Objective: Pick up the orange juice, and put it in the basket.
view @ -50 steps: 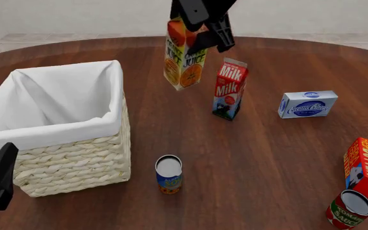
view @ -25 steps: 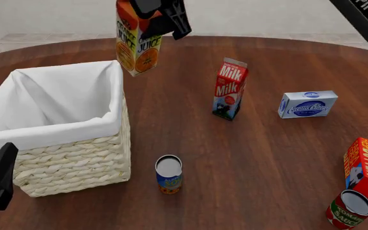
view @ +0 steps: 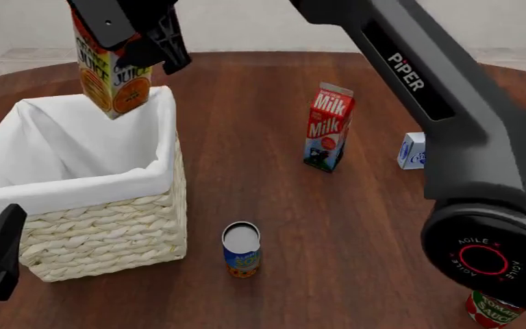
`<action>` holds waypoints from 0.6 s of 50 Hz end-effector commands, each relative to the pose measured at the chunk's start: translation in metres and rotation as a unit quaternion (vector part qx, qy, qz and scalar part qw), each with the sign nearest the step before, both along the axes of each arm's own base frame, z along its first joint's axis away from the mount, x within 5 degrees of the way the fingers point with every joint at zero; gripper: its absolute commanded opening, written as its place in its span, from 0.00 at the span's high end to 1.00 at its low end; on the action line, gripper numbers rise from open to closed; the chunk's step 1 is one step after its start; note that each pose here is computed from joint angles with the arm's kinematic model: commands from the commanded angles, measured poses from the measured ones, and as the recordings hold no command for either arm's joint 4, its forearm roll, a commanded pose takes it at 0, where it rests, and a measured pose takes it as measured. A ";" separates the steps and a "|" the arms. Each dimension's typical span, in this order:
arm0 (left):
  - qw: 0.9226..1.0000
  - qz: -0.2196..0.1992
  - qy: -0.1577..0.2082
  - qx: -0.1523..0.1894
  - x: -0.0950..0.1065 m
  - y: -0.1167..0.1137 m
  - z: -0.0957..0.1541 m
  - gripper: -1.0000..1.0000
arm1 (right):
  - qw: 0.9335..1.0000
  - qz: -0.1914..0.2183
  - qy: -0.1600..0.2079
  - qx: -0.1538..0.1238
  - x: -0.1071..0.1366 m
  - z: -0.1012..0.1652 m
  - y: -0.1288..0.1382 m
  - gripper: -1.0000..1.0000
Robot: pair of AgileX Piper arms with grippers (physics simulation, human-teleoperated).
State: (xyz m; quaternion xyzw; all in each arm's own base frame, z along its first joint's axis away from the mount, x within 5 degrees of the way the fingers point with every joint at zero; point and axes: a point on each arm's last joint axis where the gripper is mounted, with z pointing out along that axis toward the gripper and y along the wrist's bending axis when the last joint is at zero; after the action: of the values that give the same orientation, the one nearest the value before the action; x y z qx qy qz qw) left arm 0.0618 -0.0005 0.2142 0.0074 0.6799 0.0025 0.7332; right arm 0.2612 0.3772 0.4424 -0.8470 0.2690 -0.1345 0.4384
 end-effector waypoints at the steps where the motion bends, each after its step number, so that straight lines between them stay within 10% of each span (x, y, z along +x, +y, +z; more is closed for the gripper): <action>1: 1.000 -0.001 0.000 0.000 0.000 0.000 0.000 0.00 | 1.000 0.011 0.011 0.017 -0.016 -0.002 0.016 1.00; 30: 1.000 -0.006 0.003 0.006 0.002 -0.001 0.000 0.00 | 0.996 0.000 0.071 -0.059 0.009 -0.088 0.055 1.00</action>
State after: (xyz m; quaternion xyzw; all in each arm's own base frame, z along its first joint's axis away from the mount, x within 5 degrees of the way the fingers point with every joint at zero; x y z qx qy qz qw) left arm 0.0622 -0.0010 0.2143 0.0133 0.6802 0.0027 0.7329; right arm 0.2697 0.4198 0.3720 -0.8777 0.2809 -0.1001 0.3752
